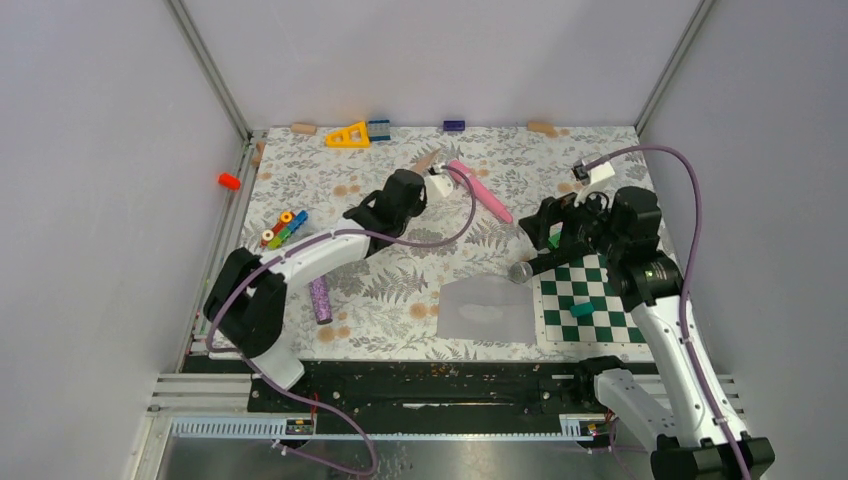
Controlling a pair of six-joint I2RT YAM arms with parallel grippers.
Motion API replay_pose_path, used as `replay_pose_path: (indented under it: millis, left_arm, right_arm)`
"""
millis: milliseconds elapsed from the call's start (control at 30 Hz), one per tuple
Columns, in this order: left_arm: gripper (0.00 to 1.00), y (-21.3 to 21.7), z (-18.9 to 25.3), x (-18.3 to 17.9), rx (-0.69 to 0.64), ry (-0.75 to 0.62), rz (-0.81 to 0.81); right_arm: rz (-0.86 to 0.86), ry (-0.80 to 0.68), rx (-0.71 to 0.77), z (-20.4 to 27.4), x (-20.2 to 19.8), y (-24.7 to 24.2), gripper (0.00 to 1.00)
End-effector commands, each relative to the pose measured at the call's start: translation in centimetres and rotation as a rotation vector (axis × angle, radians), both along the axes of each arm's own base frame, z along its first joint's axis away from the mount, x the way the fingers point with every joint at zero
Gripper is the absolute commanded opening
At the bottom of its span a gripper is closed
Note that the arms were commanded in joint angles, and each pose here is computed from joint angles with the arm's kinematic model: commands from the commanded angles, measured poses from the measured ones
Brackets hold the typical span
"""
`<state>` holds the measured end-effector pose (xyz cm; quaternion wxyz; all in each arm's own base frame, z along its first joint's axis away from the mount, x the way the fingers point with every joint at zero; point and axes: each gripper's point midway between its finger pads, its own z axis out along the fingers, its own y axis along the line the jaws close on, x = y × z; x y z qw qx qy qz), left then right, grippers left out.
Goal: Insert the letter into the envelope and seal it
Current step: Pick up the letter from the center of the board.
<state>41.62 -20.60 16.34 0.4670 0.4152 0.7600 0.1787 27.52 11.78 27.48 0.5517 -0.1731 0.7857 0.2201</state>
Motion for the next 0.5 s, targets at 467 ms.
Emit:
replay_pose_path:
  millis: [467]
  left_arm:
    - [0.00, -6.9, 1.8, -6.5, -0.162, -0.033, -0.324]
  right_arm:
    - [-0.074, 0.513, 0.343, -2.9, 6.3, 2.2, 0.99]
